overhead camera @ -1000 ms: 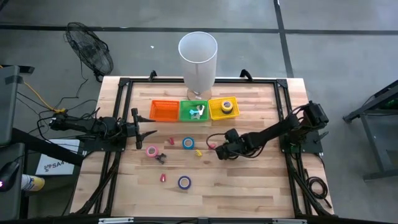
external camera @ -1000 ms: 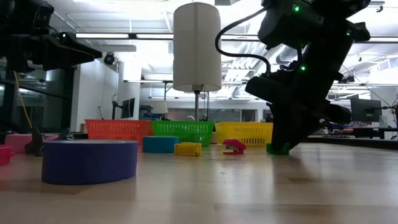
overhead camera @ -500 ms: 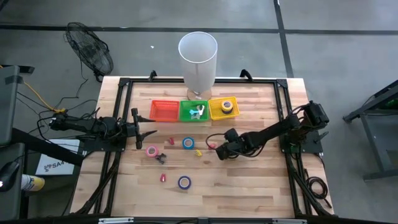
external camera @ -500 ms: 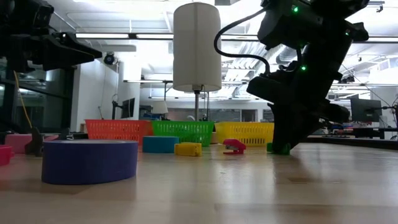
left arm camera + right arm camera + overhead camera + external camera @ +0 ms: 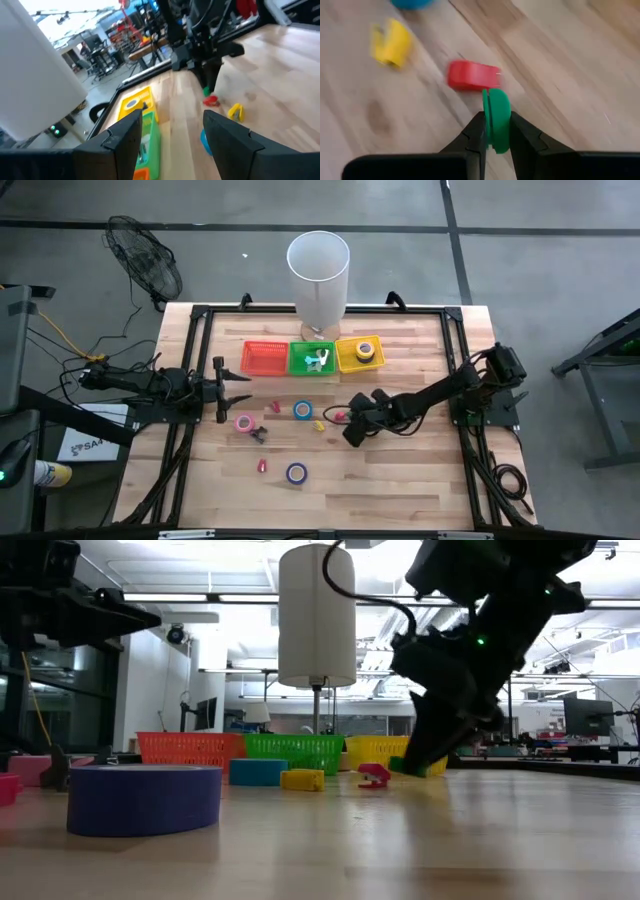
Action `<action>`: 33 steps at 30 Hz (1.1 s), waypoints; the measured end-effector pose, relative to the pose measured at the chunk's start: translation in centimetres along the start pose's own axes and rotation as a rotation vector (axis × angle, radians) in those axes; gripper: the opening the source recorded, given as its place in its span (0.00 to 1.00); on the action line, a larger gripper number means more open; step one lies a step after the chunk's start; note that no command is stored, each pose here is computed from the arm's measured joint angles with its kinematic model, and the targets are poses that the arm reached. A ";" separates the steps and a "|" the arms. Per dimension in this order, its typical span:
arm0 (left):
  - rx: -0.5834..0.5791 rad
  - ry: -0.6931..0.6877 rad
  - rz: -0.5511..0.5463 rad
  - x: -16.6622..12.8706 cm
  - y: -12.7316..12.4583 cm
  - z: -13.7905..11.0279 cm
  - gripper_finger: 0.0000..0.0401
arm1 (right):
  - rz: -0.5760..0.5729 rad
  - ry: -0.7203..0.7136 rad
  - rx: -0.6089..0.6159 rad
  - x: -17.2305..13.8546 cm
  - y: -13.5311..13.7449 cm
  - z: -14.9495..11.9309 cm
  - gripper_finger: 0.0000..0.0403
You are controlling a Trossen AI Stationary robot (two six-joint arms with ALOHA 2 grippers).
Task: Pick and place Stapler, Stapler remover, tape
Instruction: Put the green stapler into the orange bin
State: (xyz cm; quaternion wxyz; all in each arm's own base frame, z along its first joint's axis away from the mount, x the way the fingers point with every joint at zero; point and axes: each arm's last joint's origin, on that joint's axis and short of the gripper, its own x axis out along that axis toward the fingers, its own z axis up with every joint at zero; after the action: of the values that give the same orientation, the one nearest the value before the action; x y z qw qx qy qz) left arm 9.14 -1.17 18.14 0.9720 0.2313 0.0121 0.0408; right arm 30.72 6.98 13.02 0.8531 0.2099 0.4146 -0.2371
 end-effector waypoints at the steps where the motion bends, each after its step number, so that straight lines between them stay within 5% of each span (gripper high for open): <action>1: -0.002 -0.010 -0.006 0.0 0.0 0.1 0.52 | -0.001 -0.020 -0.024 0.0 0.1 0.1 0.12; 15: 0.013 -0.036 -0.069 0.8 -0.3 0.4 0.52 | 0.052 -0.606 -0.367 -1.8 3.1 4.7 0.12; 23: 0.054 -0.141 -0.028 2.3 -0.2 1.8 0.52 | 0.139 -0.801 -0.494 -3.1 3.8 6.5 0.12; 33: -0.155 -0.203 -0.059 4.8 -1.0 2.2 0.52 | 0.216 -0.924 -0.617 -1.8 3.9 7.2 0.12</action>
State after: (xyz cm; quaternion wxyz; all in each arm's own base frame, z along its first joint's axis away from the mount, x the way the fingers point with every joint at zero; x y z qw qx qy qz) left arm 14.14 -2.70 19.64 0.9839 0.1578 -0.0827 -0.0109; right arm 36.38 6.54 19.20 0.9872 -0.1337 0.0245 -0.0836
